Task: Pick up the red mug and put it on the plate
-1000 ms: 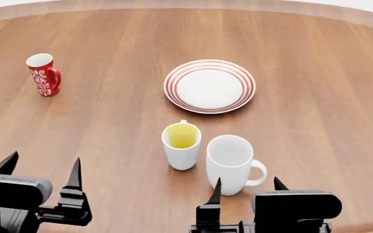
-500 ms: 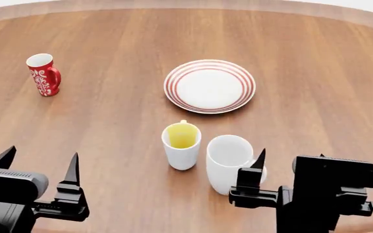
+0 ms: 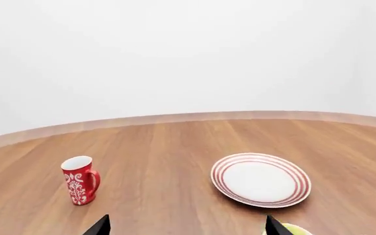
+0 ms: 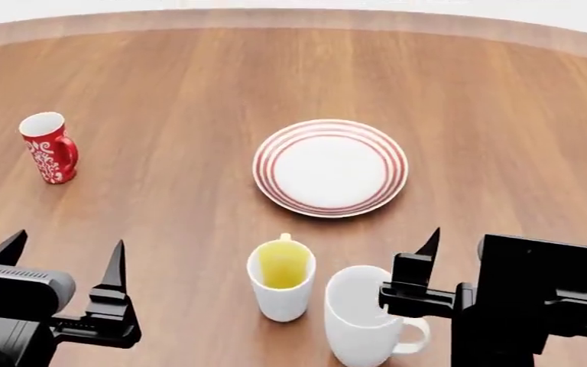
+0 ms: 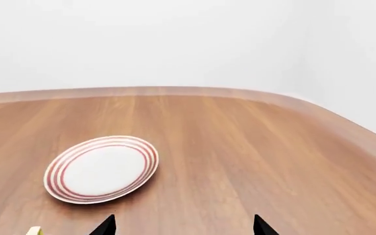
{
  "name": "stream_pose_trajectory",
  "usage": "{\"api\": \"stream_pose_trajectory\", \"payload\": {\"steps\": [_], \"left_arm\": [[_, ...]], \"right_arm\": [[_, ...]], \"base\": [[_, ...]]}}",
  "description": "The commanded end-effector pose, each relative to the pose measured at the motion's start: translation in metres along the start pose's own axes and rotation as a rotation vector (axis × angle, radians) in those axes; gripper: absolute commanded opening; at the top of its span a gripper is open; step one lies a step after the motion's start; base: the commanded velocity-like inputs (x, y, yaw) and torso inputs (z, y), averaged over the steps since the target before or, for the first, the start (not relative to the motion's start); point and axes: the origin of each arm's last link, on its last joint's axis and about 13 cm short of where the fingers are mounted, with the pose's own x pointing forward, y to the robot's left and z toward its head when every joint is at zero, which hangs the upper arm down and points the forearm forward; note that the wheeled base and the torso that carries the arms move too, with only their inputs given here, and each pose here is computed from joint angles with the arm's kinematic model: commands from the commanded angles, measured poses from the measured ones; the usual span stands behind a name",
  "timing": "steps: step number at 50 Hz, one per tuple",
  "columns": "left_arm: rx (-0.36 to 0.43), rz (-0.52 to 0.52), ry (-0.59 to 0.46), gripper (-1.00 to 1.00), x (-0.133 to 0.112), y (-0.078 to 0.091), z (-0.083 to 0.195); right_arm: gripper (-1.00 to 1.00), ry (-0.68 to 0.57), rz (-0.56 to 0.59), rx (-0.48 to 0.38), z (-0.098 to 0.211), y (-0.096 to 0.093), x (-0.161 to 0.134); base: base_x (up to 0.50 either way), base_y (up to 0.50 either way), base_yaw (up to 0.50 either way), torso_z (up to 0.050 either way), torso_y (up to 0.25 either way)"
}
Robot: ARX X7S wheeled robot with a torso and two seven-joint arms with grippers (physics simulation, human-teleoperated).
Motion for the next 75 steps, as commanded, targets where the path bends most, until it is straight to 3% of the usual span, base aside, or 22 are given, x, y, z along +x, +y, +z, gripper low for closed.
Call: {"api": "stream_pose_trajectory", "payload": {"steps": [1, 58, 75], "left_arm": [[-0.012, 0.001, -0.01, 1.0, -0.0001, 0.0006, 0.0011], [-0.012, 0.002, -0.016, 1.0, 0.0003, 0.0011, 0.0012], [-0.013, 0.004, -0.014, 1.0, 0.0003, 0.0018, 0.0008]], "right_arm": [[1.0, 0.009, 0.001, 0.025, -0.0006, 0.0006, 0.0032], [1.0, 0.012, 0.019, 0.021, -0.0038, 0.0045, 0.0036], [1.0, 0.013, 0.024, 0.02, -0.0065, 0.0054, 0.0042]], "base": [[0.5, 0.0, 0.0, 0.0, 0.0], [0.5, 0.0, 0.0, 0.0, 0.001], [0.04, 0.0, 0.0, 0.0, 0.0]]}}
